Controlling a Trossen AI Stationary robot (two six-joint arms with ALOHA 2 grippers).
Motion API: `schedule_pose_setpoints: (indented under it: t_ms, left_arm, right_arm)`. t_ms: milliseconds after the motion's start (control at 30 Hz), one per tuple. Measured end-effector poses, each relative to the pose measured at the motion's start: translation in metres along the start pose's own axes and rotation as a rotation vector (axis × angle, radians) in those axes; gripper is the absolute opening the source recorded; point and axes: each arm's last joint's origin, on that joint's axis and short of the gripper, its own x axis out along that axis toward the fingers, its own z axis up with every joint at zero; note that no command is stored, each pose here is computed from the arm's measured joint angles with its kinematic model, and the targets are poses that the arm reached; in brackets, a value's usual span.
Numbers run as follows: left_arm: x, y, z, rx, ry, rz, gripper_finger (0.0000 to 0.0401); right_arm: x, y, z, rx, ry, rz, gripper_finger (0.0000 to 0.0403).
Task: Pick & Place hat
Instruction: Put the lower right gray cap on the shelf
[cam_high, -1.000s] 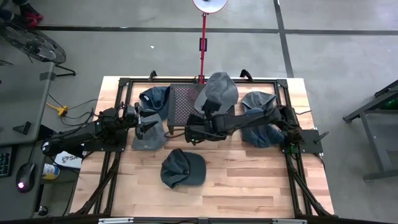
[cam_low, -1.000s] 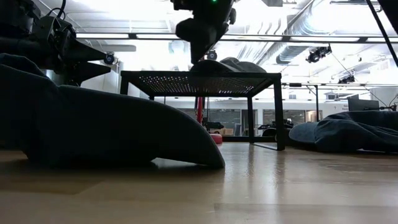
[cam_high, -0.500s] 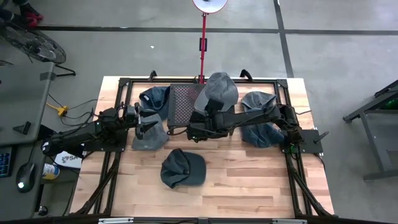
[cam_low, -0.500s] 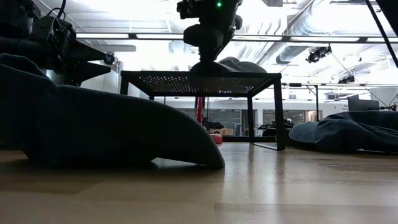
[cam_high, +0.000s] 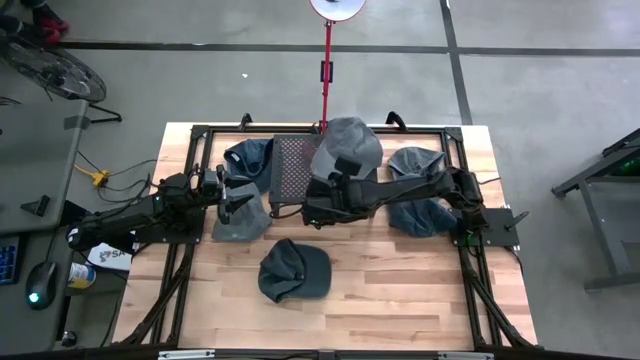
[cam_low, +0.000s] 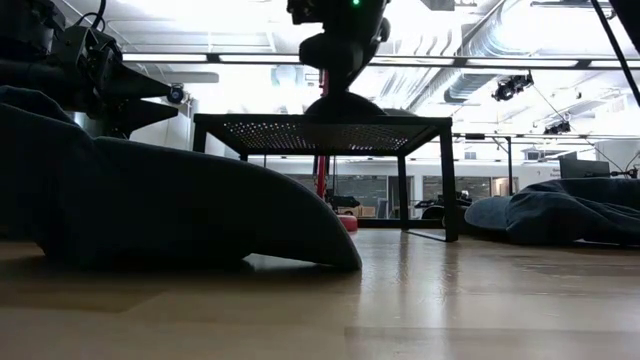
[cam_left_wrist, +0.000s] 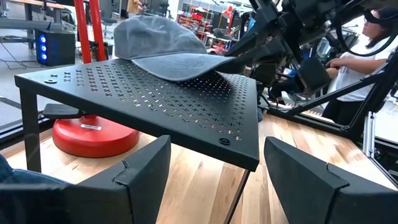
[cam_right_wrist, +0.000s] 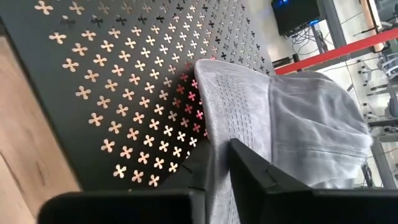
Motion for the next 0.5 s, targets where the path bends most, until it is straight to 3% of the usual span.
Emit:
schedule_pose_setpoints:
  t_ms: [300, 500]
  left_arm:
    - [0.0, 0.0, 0.0, 0.0, 0.0, 0.0, 0.0255]
    - [0.0, 0.0, 0.0, 0.0, 0.0, 0.0, 0.0255]
  right_arm:
    - [-0.029, -0.001, -0.009, -0.008, -0.012, 0.049, 0.0015]
    - [-0.046, -0.005, -0.015, -0.164, -0.018, 0.071, 0.0015]
